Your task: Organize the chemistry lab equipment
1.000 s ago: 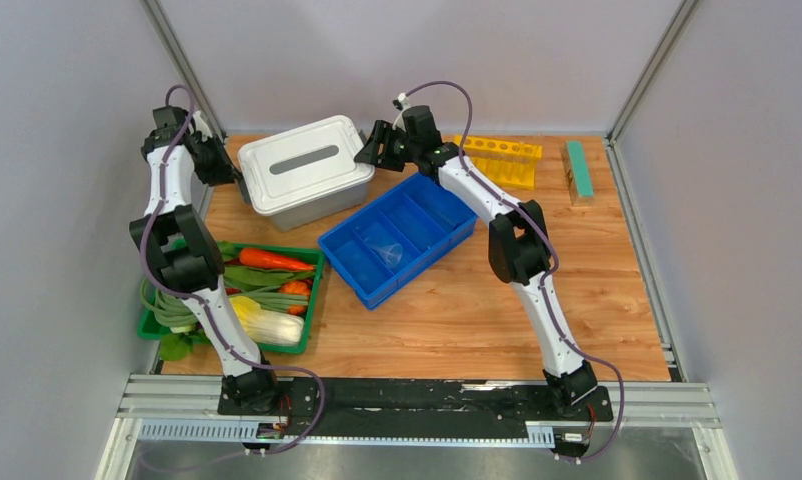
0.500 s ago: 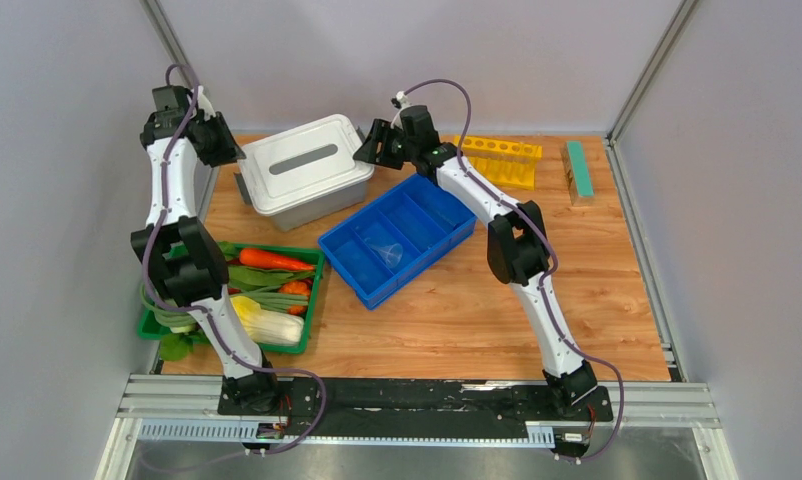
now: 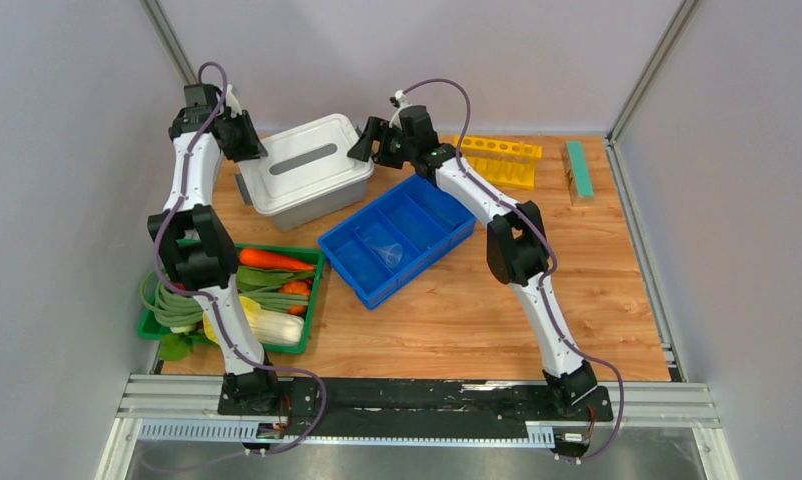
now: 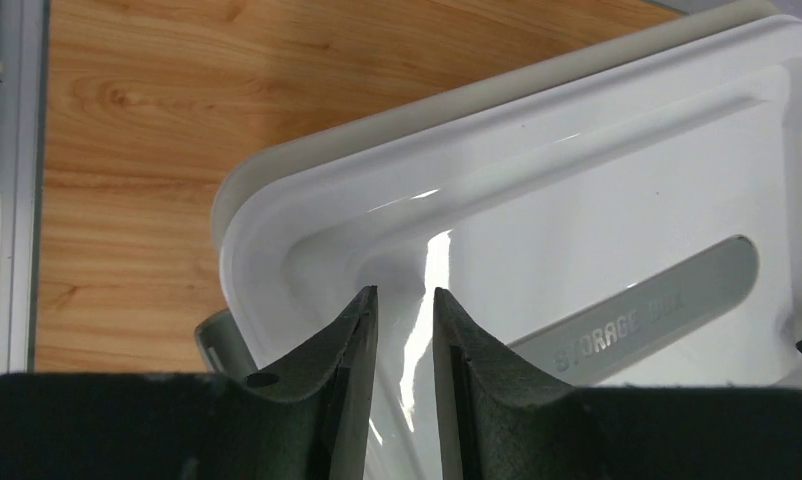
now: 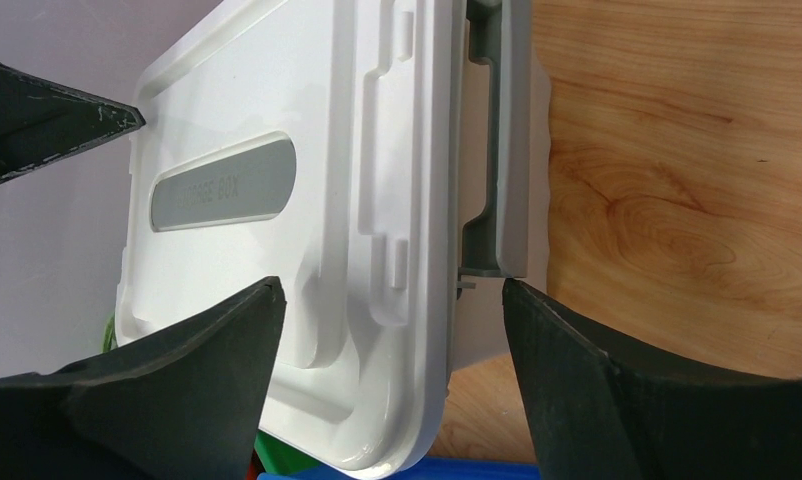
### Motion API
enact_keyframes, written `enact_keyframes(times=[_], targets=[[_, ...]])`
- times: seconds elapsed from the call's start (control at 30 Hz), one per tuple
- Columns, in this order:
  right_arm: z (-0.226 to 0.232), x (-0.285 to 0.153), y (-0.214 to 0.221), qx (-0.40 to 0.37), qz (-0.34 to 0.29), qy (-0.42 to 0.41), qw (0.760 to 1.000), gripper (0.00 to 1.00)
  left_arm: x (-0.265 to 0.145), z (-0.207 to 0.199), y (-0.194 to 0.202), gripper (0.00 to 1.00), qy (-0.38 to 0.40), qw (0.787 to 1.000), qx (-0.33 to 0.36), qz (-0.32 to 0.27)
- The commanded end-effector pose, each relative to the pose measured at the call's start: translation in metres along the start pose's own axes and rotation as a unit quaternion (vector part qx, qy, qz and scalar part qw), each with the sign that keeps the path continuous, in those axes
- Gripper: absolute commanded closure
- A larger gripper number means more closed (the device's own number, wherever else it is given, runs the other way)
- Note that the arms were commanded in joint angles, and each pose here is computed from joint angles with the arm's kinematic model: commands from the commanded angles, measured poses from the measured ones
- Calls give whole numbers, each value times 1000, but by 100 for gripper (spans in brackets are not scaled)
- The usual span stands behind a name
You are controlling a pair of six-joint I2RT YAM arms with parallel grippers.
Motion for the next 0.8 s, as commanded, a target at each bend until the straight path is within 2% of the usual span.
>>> enact_keyframes(times=[0.0, 0.2, 0.3, 0.5, 0.77], targets=[[0, 0, -7, -18, -18, -11, 1000, 10, 11, 28, 14, 65, -71, 997, 2, 34], [-6, -2, -10, -29, -24, -9, 999, 0, 12, 36, 23, 66, -99, 994, -2, 48], [-8, -2, -13, -32, -31, -13, 999, 0, 14, 39, 23, 66, -102, 994, -3, 46], [-8, 11, -17, -51, -44, -42, 997, 0, 29, 30, 20, 66, -48, 998, -10, 50], [-5, 23, -11, -46, -54, -107, 992, 5, 37, 33, 27, 66, -45, 997, -19, 64]])
Point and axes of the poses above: each gripper's point midway between its finger pads, its own x axis out along the fingers, its own z axis along the line the jaws close on, y = z × x, the point moved 6 cm from there along -x, back along the fingers, and after that the axes turned 7 degrees about -x, right-handed, at the moved point
